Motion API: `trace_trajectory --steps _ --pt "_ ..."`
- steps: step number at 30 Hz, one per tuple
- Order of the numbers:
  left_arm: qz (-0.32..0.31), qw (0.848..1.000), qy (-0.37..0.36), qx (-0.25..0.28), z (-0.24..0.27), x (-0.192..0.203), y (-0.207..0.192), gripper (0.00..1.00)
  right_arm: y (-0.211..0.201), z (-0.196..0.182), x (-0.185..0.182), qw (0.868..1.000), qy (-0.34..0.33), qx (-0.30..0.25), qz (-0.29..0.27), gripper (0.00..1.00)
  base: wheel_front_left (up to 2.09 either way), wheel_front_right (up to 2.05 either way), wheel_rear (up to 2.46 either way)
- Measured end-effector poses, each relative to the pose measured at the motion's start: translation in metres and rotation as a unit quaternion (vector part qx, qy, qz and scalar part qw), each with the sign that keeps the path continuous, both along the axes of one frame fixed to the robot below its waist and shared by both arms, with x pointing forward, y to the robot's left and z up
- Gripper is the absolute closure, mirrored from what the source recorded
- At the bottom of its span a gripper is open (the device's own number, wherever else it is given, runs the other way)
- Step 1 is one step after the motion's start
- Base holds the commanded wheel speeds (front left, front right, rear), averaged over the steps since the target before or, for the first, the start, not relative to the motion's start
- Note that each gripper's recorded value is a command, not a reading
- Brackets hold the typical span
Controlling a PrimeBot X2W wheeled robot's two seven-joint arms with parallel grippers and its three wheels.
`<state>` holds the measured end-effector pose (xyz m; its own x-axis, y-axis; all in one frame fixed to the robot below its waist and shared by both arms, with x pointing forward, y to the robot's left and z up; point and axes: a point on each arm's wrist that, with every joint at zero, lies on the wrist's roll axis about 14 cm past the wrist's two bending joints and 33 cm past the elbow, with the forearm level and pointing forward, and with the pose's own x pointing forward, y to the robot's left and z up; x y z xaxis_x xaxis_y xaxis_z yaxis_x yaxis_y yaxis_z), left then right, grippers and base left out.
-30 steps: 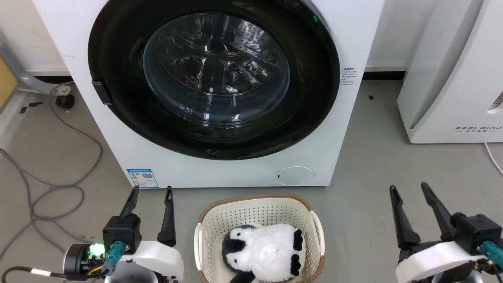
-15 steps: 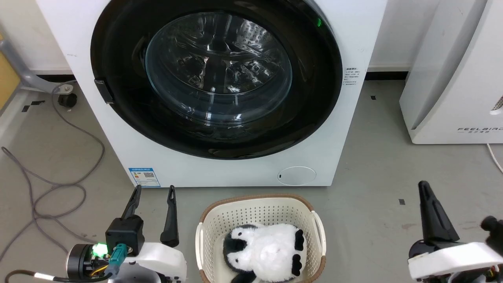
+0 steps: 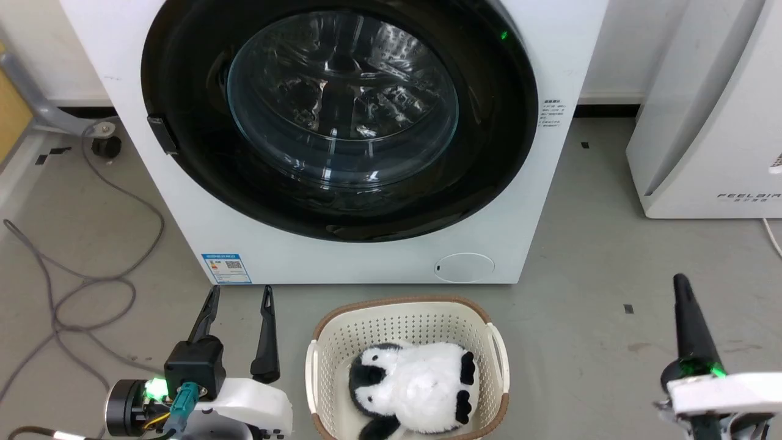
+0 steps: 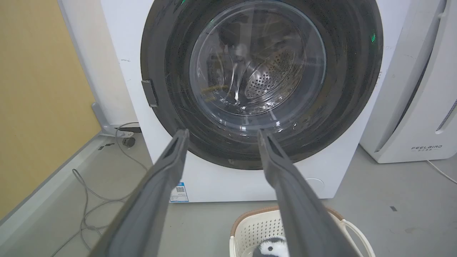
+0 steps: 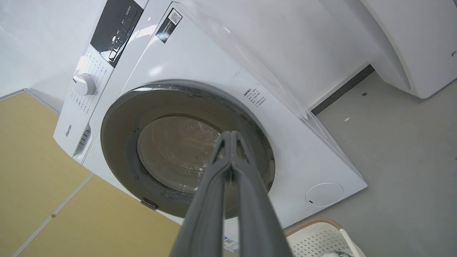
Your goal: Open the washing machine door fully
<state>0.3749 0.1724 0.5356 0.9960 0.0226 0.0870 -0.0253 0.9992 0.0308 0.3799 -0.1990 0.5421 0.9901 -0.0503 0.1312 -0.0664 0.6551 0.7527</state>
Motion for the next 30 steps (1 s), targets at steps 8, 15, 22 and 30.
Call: trace_trajectory --steps 8,15,22,30 --pt "0.001 1.0 0.001 -0.003 -0.004 0.004 0.0 0.0 -0.012 -0.003 0.022 0.998 0.009 0.058 -0.007 1.0 0.0 0.0 0.0" --pt "0.007 1.0 0.0 -0.003 -0.007 0.011 0.003 0.0 -0.017 -0.005 0.049 0.995 0.015 0.099 -0.002 1.0 0.0 0.0 0.0" --pt "0.011 1.0 -0.001 -0.002 -0.009 0.023 0.004 0.0 -0.021 -0.003 0.085 0.99 0.017 0.14 0.009 1.0 0.0 0.0 0.0" --pt "0.021 1.0 0.001 -0.005 -0.016 0.034 0.007 0.0 -0.018 0.0 0.131 0.983 0.023 0.177 0.035 1.0 0.0 0.0 0.0"
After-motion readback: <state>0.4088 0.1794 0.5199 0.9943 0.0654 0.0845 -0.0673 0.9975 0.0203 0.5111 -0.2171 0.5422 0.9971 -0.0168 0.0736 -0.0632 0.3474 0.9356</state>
